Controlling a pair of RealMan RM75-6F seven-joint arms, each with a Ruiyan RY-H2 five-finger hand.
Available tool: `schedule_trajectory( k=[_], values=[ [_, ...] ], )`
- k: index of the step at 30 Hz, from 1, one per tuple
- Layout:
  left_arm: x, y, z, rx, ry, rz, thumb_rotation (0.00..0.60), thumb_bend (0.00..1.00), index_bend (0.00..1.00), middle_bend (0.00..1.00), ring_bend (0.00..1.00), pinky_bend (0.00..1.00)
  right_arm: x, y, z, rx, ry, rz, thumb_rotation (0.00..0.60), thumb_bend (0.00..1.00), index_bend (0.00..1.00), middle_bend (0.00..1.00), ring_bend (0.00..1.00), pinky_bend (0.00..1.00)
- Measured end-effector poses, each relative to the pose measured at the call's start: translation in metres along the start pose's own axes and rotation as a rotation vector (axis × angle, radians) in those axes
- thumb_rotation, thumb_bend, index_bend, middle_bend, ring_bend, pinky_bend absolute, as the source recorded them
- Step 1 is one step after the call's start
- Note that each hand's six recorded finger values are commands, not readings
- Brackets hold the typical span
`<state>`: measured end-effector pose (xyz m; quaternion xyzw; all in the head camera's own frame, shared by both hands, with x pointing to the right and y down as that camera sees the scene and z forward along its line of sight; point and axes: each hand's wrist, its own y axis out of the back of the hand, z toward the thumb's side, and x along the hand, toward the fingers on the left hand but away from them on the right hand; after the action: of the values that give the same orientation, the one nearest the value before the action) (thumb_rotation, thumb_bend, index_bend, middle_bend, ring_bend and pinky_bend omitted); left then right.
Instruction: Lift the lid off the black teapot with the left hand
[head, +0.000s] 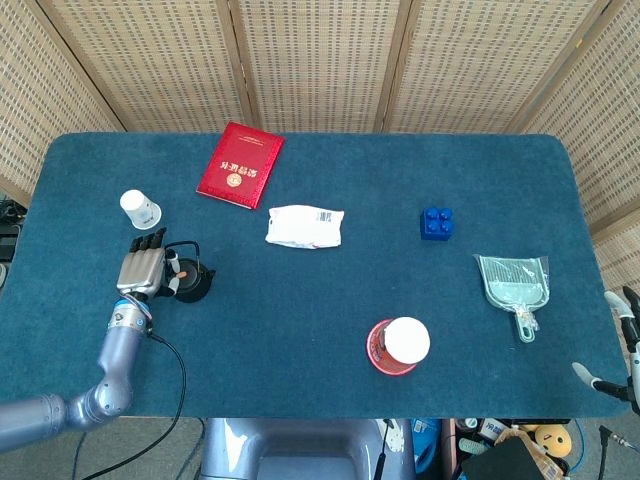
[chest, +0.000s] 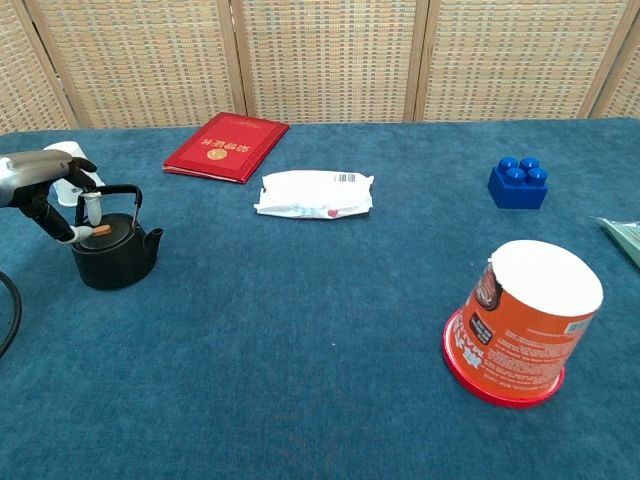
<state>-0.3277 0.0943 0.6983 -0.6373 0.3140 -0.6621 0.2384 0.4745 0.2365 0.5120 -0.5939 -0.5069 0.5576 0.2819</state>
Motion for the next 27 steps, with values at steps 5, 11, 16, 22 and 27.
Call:
schedule_trajectory(
  k=[5, 11, 16, 22, 27],
  values=[
    [0.002, 0.0, 0.001, 0.002, 0.003, 0.002, 0.6, 0.41, 0.51, 0.0, 0.0, 0.0, 0.0, 0.0, 0.0, 0.0, 0.001, 0.001, 0.6, 0.0, 0.0, 0.0, 0.0, 0.0],
    [0.003, -0.004, 0.005, 0.005, -0.001, -0.008, 0.6, 0.41, 0.51, 0.0, 0.0, 0.0, 0.0, 0.0, 0.0, -0.002, 0.0, 0.001, 0.6, 0.0, 0.0, 0.0, 0.0, 0.0],
    [0.003, -0.004, 0.007, 0.0, -0.005, -0.011, 0.6, 0.41, 0.51, 0.0, 0.0, 0.0, 0.0, 0.0, 0.0, -0.002, 0.003, 0.002, 0.6, 0.0, 0.0, 0.0, 0.0, 0.0],
    [0.003, -0.003, 0.009, -0.014, -0.004, -0.009, 0.6, 0.41, 0.51, 0.0, 0.0, 0.0, 0.0, 0.0, 0.0, -0.003, 0.003, 0.003, 0.6, 0.0, 0.0, 0.0, 0.0, 0.0],
    [0.002, -0.002, 0.011, -0.016, -0.005, -0.012, 0.6, 0.41, 0.51, 0.0, 0.0, 0.0, 0.0, 0.0, 0.0, -0.004, 0.003, 0.004, 0.6, 0.0, 0.0, 0.0, 0.0, 0.0]
  ],
)
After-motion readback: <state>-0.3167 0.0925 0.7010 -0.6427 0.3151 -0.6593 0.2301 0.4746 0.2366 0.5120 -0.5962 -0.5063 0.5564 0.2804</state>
